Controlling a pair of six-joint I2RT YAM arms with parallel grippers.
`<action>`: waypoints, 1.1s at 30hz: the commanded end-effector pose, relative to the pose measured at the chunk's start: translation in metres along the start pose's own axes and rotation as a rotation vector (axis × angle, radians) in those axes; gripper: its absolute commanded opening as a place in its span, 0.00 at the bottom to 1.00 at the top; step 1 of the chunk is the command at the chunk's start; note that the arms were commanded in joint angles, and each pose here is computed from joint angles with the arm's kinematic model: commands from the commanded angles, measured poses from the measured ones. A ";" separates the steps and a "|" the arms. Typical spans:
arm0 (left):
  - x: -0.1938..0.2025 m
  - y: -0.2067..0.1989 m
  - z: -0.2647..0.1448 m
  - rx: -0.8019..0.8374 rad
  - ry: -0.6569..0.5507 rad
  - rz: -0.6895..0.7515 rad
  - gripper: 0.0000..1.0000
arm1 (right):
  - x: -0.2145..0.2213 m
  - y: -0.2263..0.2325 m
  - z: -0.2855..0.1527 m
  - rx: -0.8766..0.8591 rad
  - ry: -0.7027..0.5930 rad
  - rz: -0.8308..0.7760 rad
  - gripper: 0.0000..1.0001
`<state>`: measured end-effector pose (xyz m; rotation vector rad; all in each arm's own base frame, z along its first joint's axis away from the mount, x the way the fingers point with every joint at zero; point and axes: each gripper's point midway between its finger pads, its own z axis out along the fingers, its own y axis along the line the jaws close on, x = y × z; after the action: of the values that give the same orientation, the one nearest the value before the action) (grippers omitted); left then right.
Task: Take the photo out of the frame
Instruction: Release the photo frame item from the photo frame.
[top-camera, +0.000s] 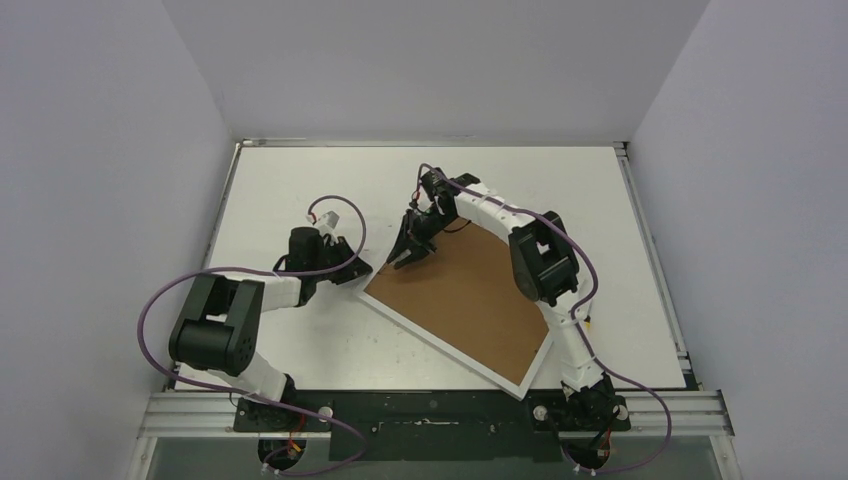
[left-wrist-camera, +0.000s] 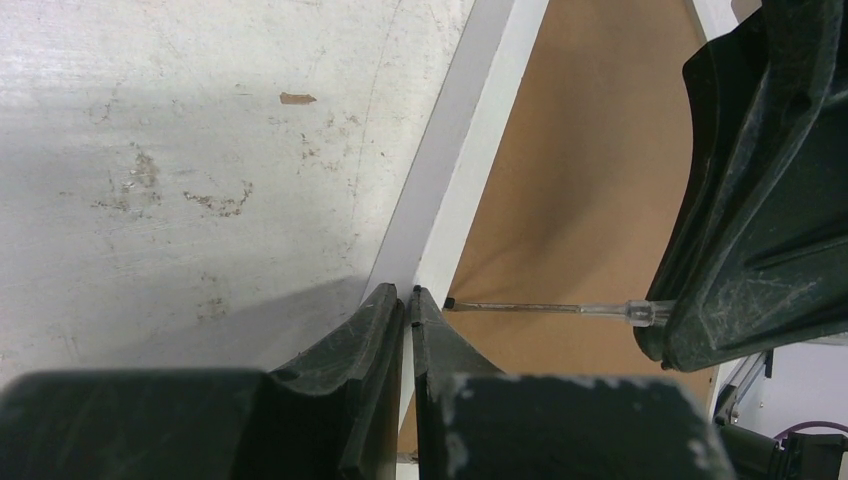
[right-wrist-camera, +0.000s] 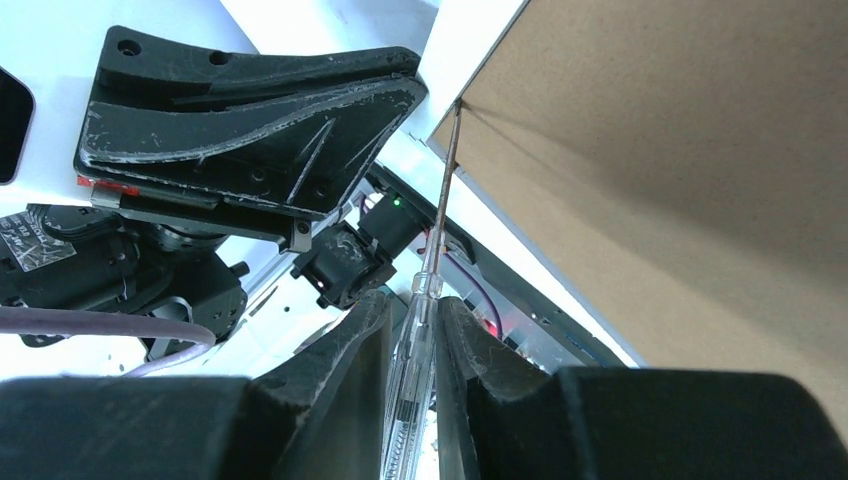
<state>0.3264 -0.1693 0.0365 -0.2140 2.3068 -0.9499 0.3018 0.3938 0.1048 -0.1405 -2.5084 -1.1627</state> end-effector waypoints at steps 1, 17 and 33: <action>0.042 -0.047 -0.013 0.185 0.195 0.001 0.06 | -0.026 0.061 -0.018 -0.168 -0.116 -0.245 0.05; -0.019 -0.046 -0.043 0.073 -0.043 0.034 0.21 | -0.017 0.040 -0.035 -0.074 -0.135 -0.334 0.05; -0.045 -0.105 -0.105 0.243 -0.235 0.087 0.43 | 0.026 0.006 -0.061 -0.029 -0.186 -0.730 0.05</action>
<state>0.2994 -0.1541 0.1562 -0.1907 2.0670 -0.9604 0.2977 0.3507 0.1105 0.4323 -2.7270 -1.2971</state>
